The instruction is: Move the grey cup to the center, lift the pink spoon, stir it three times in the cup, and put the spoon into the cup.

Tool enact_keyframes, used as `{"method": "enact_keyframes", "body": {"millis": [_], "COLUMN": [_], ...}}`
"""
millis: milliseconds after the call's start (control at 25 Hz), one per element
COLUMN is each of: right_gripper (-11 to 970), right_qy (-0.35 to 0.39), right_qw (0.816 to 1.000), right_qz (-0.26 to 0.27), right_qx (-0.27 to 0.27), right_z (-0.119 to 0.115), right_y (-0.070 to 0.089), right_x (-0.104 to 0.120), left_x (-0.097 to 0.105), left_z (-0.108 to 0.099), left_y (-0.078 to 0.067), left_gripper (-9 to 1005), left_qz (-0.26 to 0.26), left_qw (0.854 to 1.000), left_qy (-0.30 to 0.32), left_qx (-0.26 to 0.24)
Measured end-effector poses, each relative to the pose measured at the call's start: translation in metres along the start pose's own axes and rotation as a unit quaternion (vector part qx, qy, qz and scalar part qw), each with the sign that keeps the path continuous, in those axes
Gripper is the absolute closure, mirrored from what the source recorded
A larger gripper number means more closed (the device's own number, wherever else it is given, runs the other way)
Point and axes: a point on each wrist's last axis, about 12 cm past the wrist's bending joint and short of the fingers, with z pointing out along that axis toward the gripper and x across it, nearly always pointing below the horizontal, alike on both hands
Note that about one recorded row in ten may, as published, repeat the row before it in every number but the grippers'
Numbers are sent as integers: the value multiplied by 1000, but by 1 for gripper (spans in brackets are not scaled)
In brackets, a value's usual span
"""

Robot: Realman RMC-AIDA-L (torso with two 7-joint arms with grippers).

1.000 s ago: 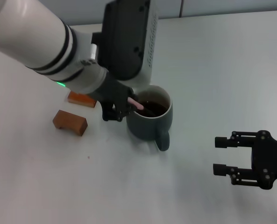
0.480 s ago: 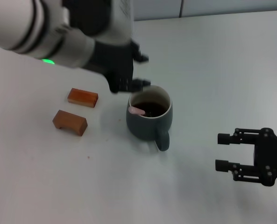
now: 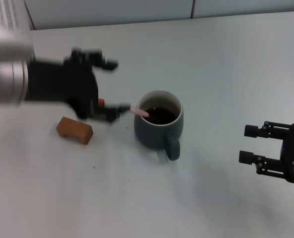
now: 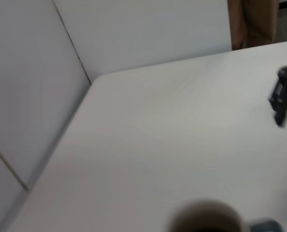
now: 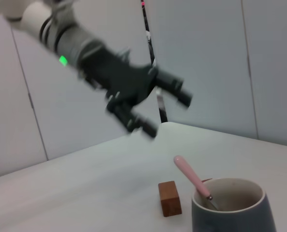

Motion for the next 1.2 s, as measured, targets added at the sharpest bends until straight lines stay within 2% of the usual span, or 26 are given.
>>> {"method": "enact_keyframes", "body": {"millis": [40,120,240,280,360,440,600,1200], "right_gripper": [307,307,307,307,307,306,306,307], "right_qy": [0,0,1,-6,-11,-26,-39,-42], "right_qw": [1000,1000,1000,1000,1000,999,998,999], "right_qz": [0,0,0,-4,-8,-18,-23,-24], "right_qx": [2,7,17,20,22,27,34,23], "right_z": [0,-1,0,1,1,1,-1,8], "right_y": [0,-1,-3,-2,-2,0,2,2], "right_x": [0,1,2,3,3,3,4,6], "left_x": [27,38,45,66,70,83,88,88], "left_z": [9,14,17,22,23,27,31,32], "left_y": [-29,-43,-51,-69,-72,-76,-80,-85], "left_gripper": [234,217,191,182,164,147,147,147], "left_qz": [-21,-31,-35,-57,-65,-98,-111,-122], "left_qw": [1000,999,999,997,995,989,985,982], "left_qy": [4,-1,-7,-59,-73,-108,-131,-143], "left_qx": [15,16,14,-3,-9,-10,-11,-7]}}
